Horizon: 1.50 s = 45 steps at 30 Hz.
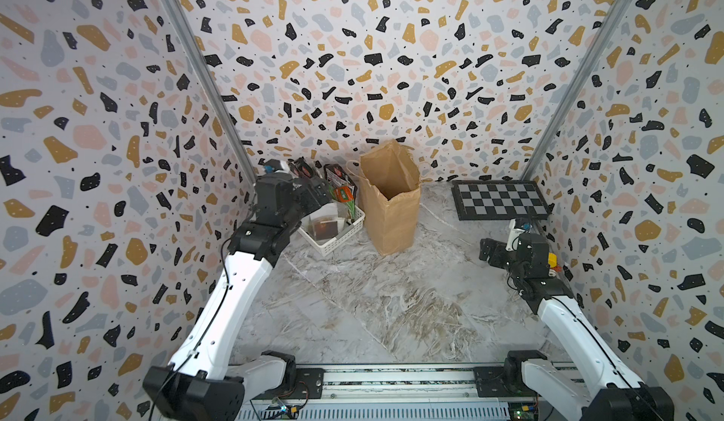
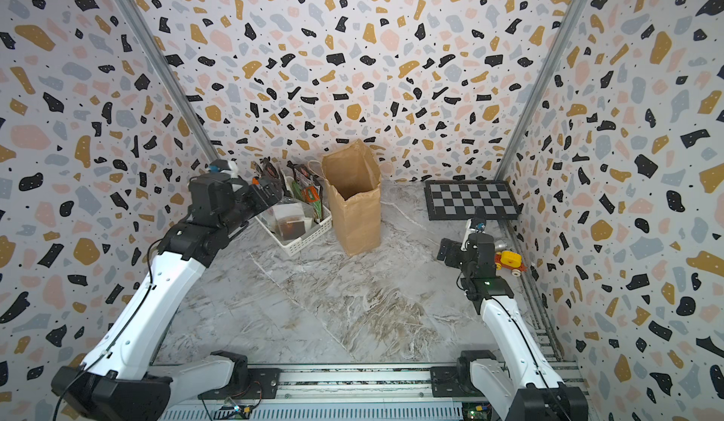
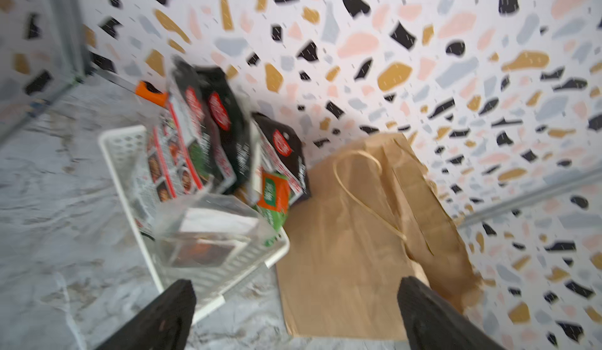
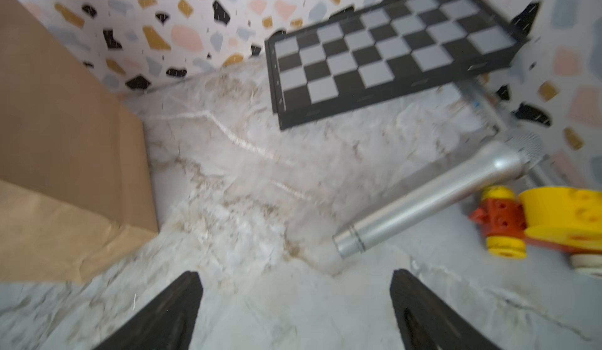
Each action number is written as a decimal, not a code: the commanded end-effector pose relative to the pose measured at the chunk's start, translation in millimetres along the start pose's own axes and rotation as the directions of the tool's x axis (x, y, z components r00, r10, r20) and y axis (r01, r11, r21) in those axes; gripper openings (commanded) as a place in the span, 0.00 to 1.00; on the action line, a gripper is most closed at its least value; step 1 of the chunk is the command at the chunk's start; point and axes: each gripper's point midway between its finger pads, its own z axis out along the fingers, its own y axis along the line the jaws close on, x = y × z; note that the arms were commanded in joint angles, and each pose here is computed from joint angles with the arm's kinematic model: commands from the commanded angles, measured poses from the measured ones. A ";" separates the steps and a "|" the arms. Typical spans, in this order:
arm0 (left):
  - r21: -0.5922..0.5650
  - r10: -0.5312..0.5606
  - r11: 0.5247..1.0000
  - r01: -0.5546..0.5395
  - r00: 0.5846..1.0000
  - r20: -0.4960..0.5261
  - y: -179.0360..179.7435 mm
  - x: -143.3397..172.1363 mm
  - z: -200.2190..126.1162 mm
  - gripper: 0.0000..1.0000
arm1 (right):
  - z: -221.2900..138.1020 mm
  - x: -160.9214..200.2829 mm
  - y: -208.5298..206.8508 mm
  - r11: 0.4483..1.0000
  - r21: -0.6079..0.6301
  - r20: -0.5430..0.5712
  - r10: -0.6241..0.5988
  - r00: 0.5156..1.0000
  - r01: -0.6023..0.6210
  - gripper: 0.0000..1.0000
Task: Place the condiment packets inside the bag
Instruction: Pick up the paper bag from the center of the board.
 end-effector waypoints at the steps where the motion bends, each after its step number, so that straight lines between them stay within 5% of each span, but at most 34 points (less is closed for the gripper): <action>1: -0.010 0.033 0.999 -0.037 0.972 -0.232 -16.8 45.5 1.3 1.00 | -2.9 30.6 12.7 0.997 -0.072 -0.151 0.002 0.989 -0.013 0.95; 10: -0.032 0.142 0.987 -0.160 0.939 -0.314 -87.3 44.0 70.0 0.97 | 1.6 41.2 24.7 0.989 -0.144 -0.175 0.002 0.984 -0.028 0.94; 19: -0.090 0.170 0.971 -0.220 0.907 -0.386 -93.0 55.9 128.5 0.75 | -2.2 41.8 24.9 0.989 -0.147 -0.168 0.001 0.986 -0.026 0.93; 24: -0.059 0.178 0.974 -0.220 0.898 -0.402 -97.6 62.4 133.2 0.51 | -3.9 41.8 22.6 0.991 -0.135 -0.159 0.000 0.987 -0.022 0.92; 31: 0.024 0.188 0.980 -0.196 0.890 -0.416 -108.8 65.6 116.3 0.00 | -4.3 42.0 17.5 0.994 -0.107 -0.153 0.005 0.988 -0.022 0.92; 40: 0.257 0.175 0.962 -0.088 0.923 -0.342 -143.5 47.5 43.0 0.00 | -4.4 41.3 10.2 0.997 -0.066 -0.137 0.020 0.990 -0.029 0.91; 45: 0.281 0.203 0.950 -0.137 0.954 -0.221 -129.4 27.9 -18.5 0.00 | 3.1 46.6 23.7 0.988 -0.139 -0.175 0.039 0.984 -0.064 0.89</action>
